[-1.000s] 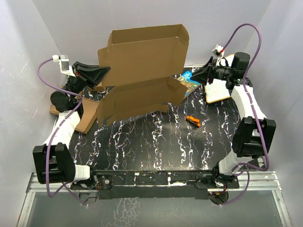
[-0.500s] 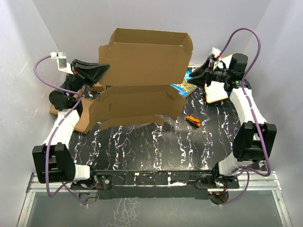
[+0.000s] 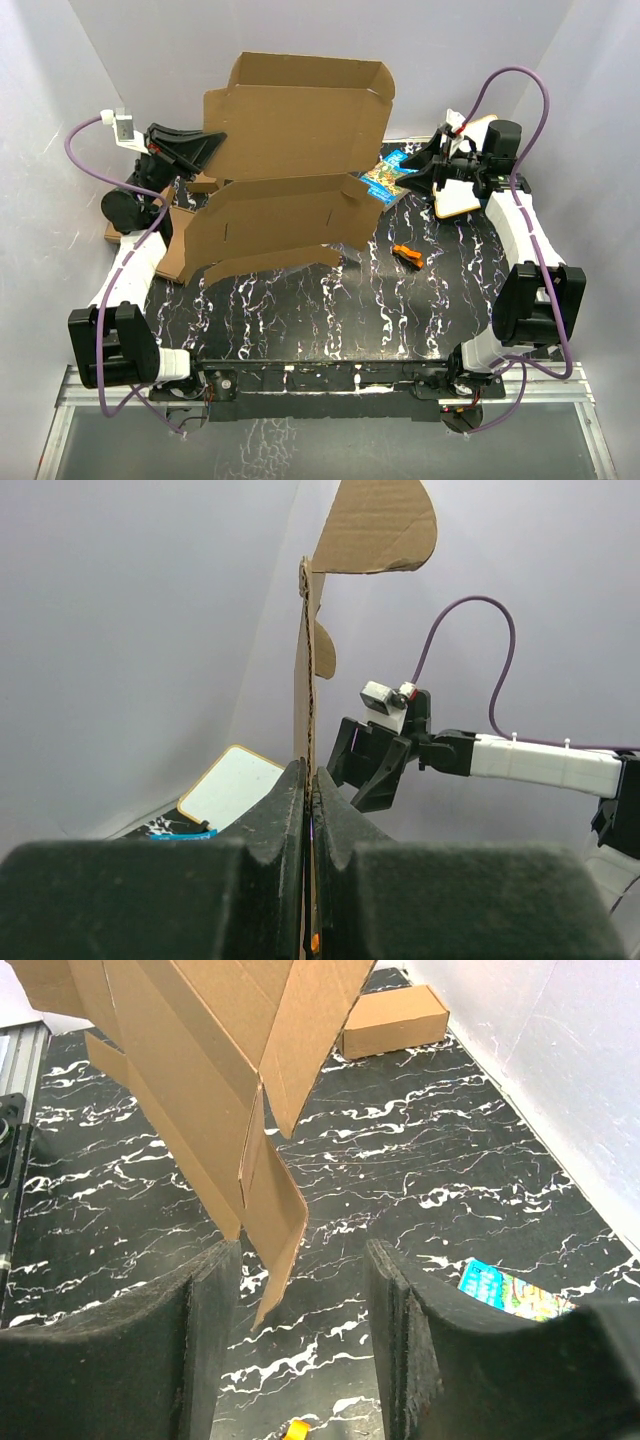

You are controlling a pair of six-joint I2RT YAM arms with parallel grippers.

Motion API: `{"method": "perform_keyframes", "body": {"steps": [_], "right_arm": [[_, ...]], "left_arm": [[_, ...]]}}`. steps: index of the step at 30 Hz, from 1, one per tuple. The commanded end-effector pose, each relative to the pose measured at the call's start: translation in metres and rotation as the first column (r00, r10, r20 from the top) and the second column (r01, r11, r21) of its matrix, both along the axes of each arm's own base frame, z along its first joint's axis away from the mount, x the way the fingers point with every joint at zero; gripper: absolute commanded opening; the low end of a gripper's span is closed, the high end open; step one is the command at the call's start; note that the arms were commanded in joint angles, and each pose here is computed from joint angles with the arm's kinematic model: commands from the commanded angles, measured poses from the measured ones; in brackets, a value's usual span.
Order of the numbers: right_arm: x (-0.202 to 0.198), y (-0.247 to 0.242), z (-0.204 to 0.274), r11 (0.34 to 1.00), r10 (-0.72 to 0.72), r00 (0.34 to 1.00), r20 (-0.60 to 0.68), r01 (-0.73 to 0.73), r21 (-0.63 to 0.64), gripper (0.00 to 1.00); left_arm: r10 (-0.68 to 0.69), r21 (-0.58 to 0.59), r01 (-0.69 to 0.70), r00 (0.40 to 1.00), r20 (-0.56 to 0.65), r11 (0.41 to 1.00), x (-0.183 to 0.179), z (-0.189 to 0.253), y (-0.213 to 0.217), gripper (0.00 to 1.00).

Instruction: Fold the paper box

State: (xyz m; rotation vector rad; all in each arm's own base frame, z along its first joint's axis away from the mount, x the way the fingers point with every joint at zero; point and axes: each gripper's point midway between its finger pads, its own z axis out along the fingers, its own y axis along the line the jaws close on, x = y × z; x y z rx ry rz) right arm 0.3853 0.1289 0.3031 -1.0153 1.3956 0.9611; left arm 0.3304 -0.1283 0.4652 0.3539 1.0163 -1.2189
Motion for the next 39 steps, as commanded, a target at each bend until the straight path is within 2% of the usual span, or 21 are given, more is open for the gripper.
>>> {"method": "perform_keyframes", "body": {"steps": [1, 5, 11, 14, 29, 39], "right_arm": [[-0.015, 0.002, 0.013, 0.999, 0.038, 0.993, 0.114, -0.037, -0.015, 0.58], [-0.023, 0.003, 0.01, 0.999, 0.048, 0.992, 0.115, -0.047, -0.014, 0.63], [-0.028, 0.004, 0.006, 0.999, 0.052, 0.994, 0.1, -0.051, -0.011, 0.64], [-0.031, 0.004, 0.005, 0.998, 0.061, 0.994, 0.095, -0.061, -0.007, 0.68], [-0.045, 0.005, 0.017, 0.996, 0.084, 0.992, 0.099, -0.085, 0.005, 0.71], [-0.039, 0.004, 0.024, 0.998, 0.063, 0.996, 0.063, -0.065, 0.026, 0.71]], "left_arm": [[0.01, -0.05, -0.006, 0.995, 0.096, 0.999, -0.027, 0.029, 0.005, 0.0], [0.012, -0.072, -0.006, 0.997, 0.082, 0.997, -0.033, 0.023, 0.006, 0.0], [0.005, -0.085, 0.001, 0.997, 0.072, 0.996, -0.041, 0.022, 0.006, 0.0], [-0.006, -0.104, 0.013, 0.998, 0.069, 0.995, -0.046, 0.023, 0.007, 0.0], [-0.032, -0.166, 0.034, 0.999, 0.014, 0.985, -0.057, 0.01, 0.009, 0.0], [-0.055, -0.172, 0.056, 0.998, 0.01, 0.984, -0.064, 0.006, 0.007, 0.0]]}}
